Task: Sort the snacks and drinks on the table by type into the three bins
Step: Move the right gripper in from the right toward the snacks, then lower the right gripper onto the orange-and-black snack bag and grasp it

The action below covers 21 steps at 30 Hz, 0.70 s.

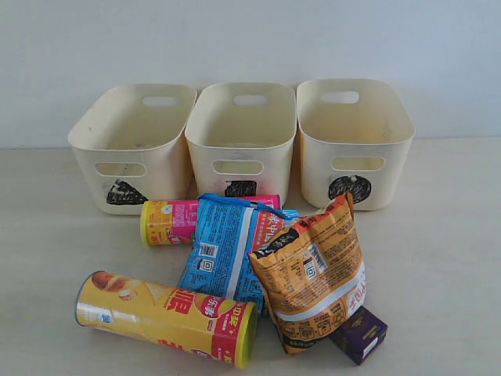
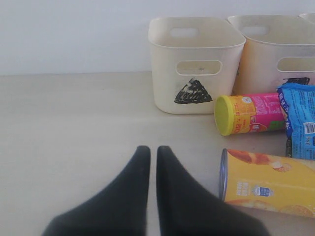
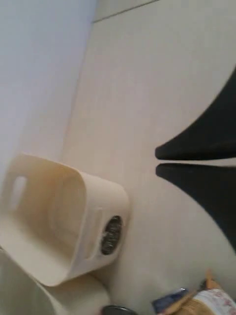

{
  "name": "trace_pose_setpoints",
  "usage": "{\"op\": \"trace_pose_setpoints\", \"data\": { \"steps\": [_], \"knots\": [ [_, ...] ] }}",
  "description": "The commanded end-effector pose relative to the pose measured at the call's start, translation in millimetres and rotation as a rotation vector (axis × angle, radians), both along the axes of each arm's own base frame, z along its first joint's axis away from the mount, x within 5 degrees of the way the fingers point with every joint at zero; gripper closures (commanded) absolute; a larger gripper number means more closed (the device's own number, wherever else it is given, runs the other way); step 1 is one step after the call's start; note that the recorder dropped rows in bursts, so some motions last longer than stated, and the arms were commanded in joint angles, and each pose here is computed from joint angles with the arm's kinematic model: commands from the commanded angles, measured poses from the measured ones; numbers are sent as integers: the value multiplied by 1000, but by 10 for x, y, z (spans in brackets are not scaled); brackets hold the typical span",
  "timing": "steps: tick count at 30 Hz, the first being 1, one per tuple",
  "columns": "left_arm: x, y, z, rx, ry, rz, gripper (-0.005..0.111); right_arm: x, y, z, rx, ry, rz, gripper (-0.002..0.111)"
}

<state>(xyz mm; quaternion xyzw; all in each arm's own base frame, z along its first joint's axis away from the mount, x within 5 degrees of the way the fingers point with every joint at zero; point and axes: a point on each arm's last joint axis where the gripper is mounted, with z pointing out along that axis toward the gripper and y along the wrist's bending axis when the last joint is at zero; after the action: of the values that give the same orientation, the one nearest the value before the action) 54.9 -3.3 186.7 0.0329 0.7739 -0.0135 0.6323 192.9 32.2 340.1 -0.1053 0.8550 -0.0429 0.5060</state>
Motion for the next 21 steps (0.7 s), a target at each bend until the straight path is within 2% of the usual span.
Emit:
{"op": "trace_pose_setpoints", "data": {
  "steps": [1, 5, 9, 11, 14, 16, 18, 19, 21],
  "knots": [
    [-2, -1, 13, -16, -10, 3, 103, 70, 211, -43, -91, 302, 178, 108],
    [-2, -1, 13, -16, -10, 3, 103, 80, 394, -102, -61, 434, 382, 108],
    [-2, -1, 13, -16, -10, 3, 103, 217, 570, -319, -42, 537, 599, 108],
    [-2, -1, 13, -16, -10, 3, 103, 349, 600, -495, 46, 616, 719, 108],
    [-2, -1, 13, -16, -10, 3, 103, 541, 470, -598, 206, 623, 709, 108],
    [-2, -1, 13, -16, -10, 3, 103, 592, 352, -634, 261, 668, 700, 108],
    [-2, -1, 13, -16, -10, 3, 103, 618, 377, -622, 318, 666, 703, 108],
    [-2, -1, 13, -16, -10, 3, 103, 611, 425, -611, 336, 658, 732, 108],
    [-2, -1, 13, -16, -10, 3, 103, 560, 534, -594, 275, 627, 871, 108]
  ]
}}
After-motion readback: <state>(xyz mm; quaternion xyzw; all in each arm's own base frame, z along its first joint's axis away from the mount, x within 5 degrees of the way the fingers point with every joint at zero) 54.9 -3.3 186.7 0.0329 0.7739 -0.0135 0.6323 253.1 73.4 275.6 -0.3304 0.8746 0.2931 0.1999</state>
